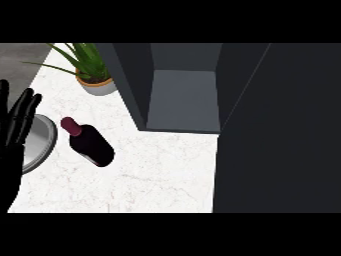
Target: Pick up the wine, place it into the cabinet and close the cabinet
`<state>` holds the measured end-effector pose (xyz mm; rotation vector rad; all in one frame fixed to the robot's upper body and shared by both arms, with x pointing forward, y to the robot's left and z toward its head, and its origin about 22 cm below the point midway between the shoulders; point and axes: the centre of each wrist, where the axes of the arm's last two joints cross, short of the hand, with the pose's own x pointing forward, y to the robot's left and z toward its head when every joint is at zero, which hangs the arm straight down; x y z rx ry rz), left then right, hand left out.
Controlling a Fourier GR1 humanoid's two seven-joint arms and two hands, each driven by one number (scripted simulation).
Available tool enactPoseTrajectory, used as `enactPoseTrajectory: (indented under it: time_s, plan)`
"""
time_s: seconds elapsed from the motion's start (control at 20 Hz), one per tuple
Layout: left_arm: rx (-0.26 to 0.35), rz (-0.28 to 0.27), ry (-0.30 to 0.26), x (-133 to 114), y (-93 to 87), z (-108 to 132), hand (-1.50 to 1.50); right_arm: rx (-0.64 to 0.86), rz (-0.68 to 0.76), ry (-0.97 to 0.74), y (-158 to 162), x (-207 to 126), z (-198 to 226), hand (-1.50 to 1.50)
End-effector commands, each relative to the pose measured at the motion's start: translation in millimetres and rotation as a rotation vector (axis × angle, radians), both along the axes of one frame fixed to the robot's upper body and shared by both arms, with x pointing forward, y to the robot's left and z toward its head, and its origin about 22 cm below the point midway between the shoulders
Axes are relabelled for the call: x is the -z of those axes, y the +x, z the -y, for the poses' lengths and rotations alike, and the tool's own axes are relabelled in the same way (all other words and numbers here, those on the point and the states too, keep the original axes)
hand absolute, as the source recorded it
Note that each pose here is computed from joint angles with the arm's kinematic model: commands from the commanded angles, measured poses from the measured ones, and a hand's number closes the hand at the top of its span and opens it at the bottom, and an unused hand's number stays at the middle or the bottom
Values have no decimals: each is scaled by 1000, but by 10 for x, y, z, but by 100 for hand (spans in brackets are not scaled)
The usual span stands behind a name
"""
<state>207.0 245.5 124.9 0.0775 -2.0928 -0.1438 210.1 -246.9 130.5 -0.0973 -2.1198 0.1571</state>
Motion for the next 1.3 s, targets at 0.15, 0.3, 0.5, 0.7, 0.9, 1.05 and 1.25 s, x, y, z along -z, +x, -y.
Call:
enactPoseTrajectory:
  time_s: [0.15,0.3,0.5,0.7,0.9,1.05,1.25]
  plan:
    - [-78,-82,-24,-208,491,113,-150,13,8,71,-300,44,-182,-150]
    - [-18,-286,-201,89,639,385,-150,-327,-126,73,-315,113,-381,-150]
    - [-44,-334,-235,-196,811,672,-150,-377,-169,55,-660,-82,-313,-150]
    - [-9,-328,-242,-463,778,1067,-150,-372,-171,72,-916,-274,-371,-150]
    - [-28,-336,-239,-629,738,1152,-150,-359,-172,76,-1075,-445,-266,-150]
    - [-19,-346,-238,-756,592,1249,-150,-371,-182,68,-1122,-518,-364,-150]
    - [-33,-349,-233,-925,591,1394,-150,-358,-164,73,-1084,-562,-381,-150]
